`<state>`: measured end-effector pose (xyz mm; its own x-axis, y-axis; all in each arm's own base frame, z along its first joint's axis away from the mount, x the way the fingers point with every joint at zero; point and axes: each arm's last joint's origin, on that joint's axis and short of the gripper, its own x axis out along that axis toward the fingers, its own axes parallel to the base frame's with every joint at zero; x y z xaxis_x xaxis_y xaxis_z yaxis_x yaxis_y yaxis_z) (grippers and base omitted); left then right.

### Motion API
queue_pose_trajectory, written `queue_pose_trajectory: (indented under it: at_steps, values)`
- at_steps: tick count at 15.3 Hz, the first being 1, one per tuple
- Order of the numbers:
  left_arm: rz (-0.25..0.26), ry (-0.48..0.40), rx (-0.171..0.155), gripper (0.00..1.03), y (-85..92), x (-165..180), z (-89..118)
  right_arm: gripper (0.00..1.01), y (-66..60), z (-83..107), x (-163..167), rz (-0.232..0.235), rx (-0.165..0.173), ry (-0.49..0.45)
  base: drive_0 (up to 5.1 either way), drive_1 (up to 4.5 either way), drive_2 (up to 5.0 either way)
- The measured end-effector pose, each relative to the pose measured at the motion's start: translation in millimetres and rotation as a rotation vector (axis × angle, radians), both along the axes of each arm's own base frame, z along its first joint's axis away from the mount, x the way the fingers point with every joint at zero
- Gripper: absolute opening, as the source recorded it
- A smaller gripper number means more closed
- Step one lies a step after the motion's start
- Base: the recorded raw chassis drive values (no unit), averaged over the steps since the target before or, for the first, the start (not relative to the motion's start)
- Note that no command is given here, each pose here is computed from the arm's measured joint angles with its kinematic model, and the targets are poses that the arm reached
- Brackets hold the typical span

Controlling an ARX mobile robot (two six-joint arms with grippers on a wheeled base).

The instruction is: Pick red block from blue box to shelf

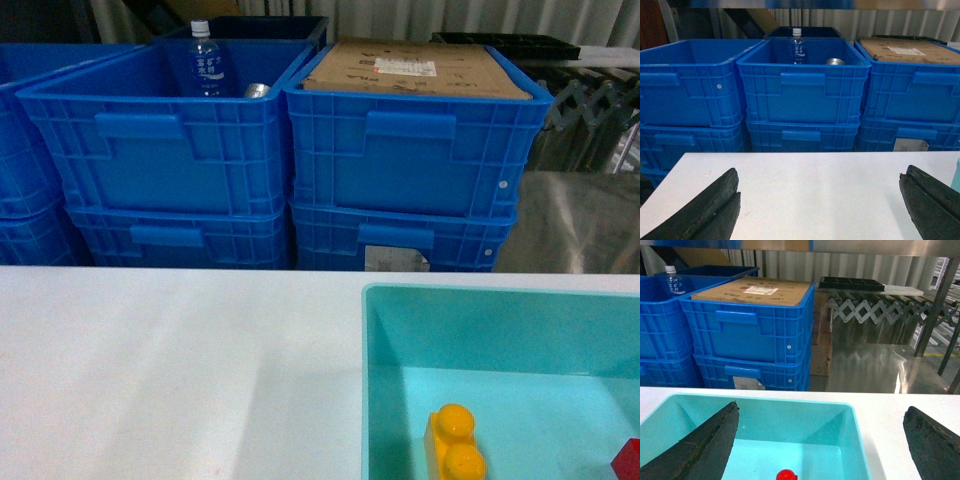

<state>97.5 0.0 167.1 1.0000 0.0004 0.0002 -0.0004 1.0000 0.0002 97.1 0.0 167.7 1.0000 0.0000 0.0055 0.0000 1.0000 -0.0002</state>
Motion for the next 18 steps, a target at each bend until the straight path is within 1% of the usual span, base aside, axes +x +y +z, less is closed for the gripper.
queue_pose_trajectory:
  at_steps: [16,17,18]
  values:
    - [0.000,0.000,0.000,0.98,0.0,0.0,0.0,0.98,0.0,0.0,0.0,0.000,0.000,0.000,0.0,0.00,0.0]
    - [0.000,0.000,0.000,0.98,0.0,0.0,0.0,0.98,0.9,0.6,0.9,0.011,0.004,-0.001,0.0,0.00,0.0]
    - [0.000,0.000,0.000,0.98,0.0,0.0,0.0,0.98,5.3,2.2,6.8,0.040,0.023,0.023,0.0,0.00,0.0]
